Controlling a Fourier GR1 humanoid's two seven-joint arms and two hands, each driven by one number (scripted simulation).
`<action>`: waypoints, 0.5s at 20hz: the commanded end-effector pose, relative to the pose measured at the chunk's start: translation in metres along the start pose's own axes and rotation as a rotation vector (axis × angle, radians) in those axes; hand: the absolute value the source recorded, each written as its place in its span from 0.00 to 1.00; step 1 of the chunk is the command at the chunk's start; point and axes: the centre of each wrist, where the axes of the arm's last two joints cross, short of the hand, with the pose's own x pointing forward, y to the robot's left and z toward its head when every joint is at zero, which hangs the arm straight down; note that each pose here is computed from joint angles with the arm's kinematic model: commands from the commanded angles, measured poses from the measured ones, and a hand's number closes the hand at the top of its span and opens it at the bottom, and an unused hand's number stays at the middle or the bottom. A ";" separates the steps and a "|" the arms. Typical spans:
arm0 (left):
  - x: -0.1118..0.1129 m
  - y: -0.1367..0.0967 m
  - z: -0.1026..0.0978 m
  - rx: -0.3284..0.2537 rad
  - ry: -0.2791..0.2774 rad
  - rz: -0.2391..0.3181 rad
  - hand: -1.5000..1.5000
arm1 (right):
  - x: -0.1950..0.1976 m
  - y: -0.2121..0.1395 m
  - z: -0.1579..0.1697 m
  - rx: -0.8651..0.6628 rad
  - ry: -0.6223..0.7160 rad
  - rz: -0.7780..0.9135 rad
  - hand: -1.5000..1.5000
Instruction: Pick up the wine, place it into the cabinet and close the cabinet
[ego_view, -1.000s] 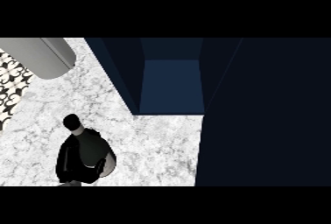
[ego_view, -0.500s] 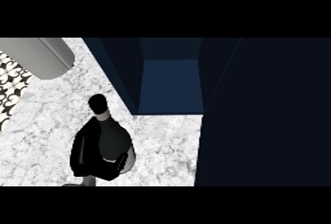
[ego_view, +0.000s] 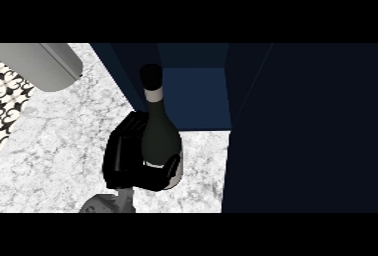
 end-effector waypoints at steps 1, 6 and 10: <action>0.008 -0.025 -0.026 0.030 0.026 -0.003 1.00 | 0.032 0.002 0.018 0.016 -0.106 -0.058 0.00; -0.008 -0.038 -0.039 0.063 0.060 -0.078 1.00 | 0.036 0.000 0.023 0.055 -0.083 -0.068 0.00; -0.010 -0.030 -0.062 0.093 0.073 -0.098 1.00 | 0.035 -0.001 0.027 0.044 -0.079 -0.071 0.00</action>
